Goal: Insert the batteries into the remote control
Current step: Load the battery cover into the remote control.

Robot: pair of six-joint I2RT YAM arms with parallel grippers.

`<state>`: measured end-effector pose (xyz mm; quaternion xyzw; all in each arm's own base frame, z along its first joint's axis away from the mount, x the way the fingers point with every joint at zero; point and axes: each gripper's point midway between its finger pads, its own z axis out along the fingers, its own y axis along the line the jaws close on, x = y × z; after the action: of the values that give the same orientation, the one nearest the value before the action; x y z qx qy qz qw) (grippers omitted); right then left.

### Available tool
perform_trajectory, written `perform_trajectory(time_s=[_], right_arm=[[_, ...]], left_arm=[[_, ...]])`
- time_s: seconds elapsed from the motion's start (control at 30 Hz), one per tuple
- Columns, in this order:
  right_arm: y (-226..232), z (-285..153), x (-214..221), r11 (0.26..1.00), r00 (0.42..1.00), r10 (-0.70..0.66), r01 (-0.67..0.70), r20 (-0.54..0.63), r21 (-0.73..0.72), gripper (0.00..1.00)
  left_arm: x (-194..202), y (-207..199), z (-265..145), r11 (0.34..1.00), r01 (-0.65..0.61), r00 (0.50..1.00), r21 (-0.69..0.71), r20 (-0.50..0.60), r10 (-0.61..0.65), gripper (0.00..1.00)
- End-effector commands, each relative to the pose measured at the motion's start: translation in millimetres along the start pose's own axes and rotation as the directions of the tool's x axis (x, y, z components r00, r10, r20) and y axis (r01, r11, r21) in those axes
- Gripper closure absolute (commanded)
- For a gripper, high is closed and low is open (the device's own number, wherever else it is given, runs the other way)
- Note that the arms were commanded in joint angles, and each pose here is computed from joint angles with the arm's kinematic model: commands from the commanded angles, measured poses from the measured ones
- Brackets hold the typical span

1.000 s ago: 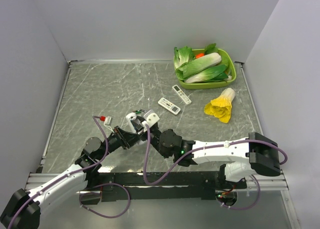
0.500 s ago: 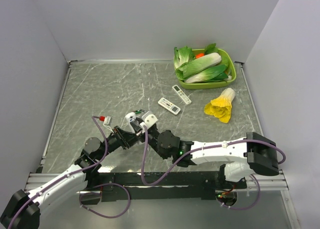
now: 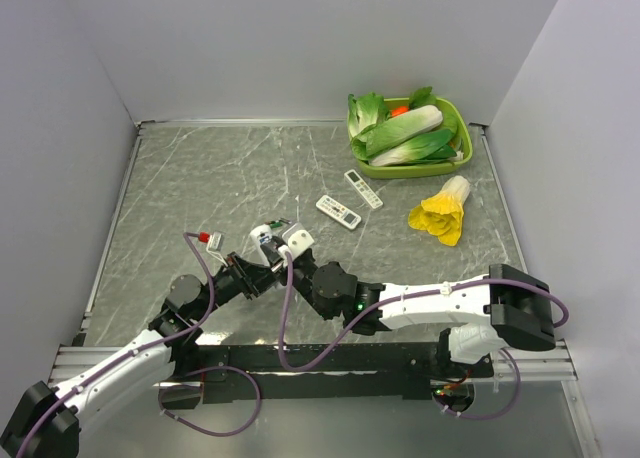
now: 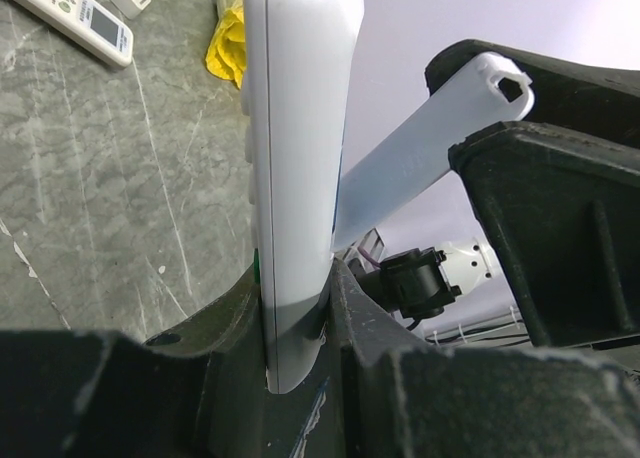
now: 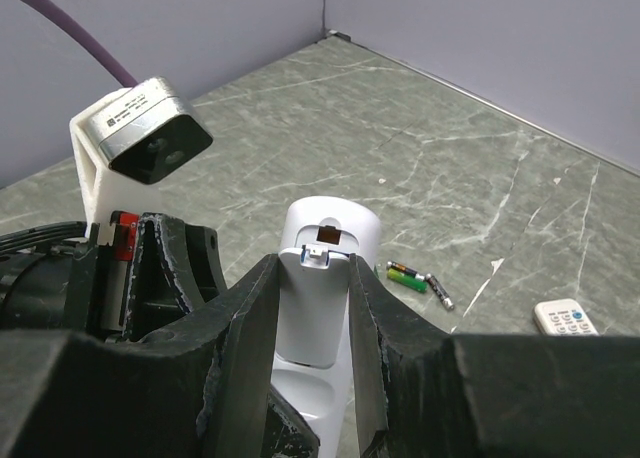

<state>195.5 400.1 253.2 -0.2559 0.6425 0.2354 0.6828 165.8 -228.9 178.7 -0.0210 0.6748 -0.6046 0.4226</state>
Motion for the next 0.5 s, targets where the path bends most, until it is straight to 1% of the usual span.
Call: perform_trajectory(time_s=[0.0, 0.27, 0.47], right_arm=[[4.9, 5.8, -11.3, 0.999, 0.999, 0.028, -0.028, 0.026, 0.019, 0.97], [10.5, 9.9, 1.0, 1.0, 1.0, 0.004, -0.004, 0.002, 0.005, 0.95], [7.0, 10.8, 6.5, 0.999, 1.0, 0.002, -0.002, -0.014, 0.036, 0.92]], left_arm=[[1.0, 0.6, -4.5, 1.0, 0.001, 1.0, 0.029, 0.023, -0.002, 0.99], [2.5, -1.0, -5.1, 0.999, -0.003, 1.0, 0.037, 0.015, 0.002, 0.99], [1.2, -0.9, -5.5, 0.999, -0.003, 1.0, 0.035, 0.022, 0.003, 0.99]])
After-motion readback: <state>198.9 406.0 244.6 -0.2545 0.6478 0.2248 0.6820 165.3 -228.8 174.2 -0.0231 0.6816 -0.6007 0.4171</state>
